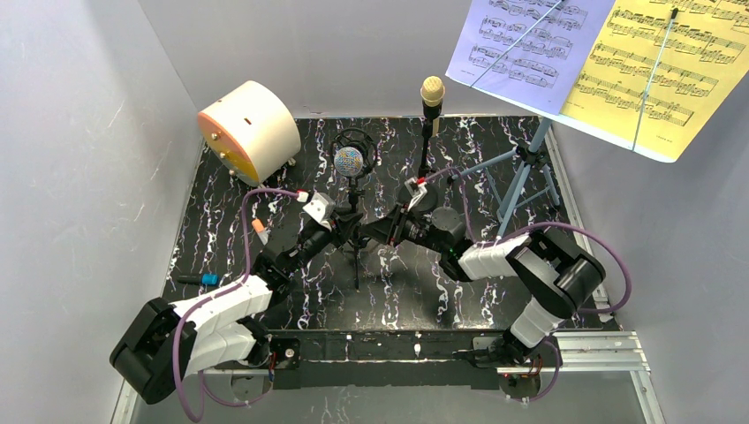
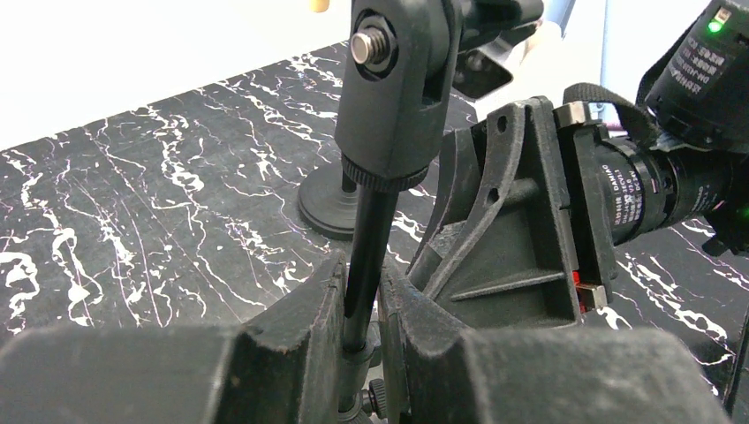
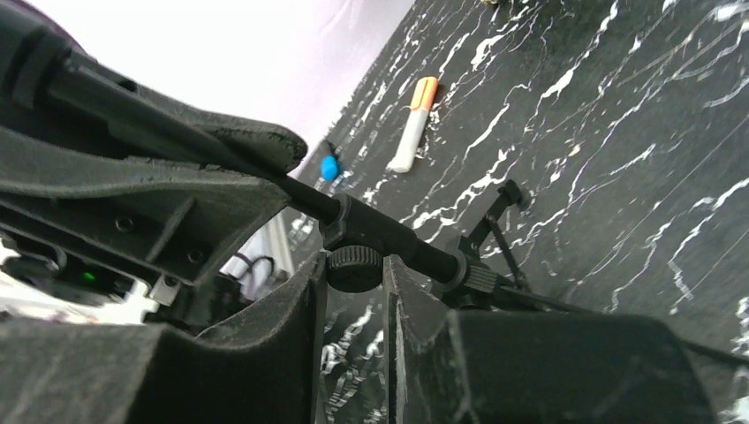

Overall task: Pack up the instrument practice props
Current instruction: Unscrew the knob on the microphone stand.

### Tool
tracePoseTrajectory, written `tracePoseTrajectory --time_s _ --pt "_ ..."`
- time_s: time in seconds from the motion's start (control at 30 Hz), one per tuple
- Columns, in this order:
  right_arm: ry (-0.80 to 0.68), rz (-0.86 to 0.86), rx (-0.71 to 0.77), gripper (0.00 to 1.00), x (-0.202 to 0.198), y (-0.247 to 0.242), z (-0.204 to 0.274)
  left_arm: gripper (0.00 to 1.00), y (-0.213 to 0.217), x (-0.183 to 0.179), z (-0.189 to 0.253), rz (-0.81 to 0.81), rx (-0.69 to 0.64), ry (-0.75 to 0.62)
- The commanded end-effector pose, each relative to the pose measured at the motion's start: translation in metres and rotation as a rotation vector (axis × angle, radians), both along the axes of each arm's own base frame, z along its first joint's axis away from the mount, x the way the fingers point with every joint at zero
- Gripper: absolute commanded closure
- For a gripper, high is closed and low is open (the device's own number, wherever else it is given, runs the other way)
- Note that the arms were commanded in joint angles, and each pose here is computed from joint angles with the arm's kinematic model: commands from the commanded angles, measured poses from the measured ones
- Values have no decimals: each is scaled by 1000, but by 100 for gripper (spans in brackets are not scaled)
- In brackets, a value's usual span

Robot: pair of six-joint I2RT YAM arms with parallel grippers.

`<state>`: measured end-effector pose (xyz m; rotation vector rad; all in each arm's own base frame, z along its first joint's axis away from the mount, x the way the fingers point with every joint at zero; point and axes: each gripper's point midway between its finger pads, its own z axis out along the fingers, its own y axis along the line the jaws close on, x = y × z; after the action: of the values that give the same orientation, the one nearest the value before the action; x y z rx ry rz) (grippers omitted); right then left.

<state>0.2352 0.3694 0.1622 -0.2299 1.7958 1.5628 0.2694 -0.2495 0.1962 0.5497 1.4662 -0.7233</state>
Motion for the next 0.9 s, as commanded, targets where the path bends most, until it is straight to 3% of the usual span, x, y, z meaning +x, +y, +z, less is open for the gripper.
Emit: tracePoseTrajectory --time_s 0.0,0.2,0.47,0.67,0.73,0.87 --pt "-362 116 -74 99 -6 13 31 100 -1 -20 -59 -57 121 180" --pt "-590 130 -227 99 -2 8 19 100 -1 -20 -59 -60 121 182" --pt "-1149 143 -539 99 1 0 10 100 -1 -20 -60 -58 123 185" --pt "-1467 92 -738 99 13 -3 24 100 -1 -19 -60 -55 121 186" --pt "-1508 96 -783 99 15 -1 25 100 -1 -19 -61 -54 124 189" --pt "-1338 93 -715 99 13 2 30 100 0 -18 -62 -50 127 187"
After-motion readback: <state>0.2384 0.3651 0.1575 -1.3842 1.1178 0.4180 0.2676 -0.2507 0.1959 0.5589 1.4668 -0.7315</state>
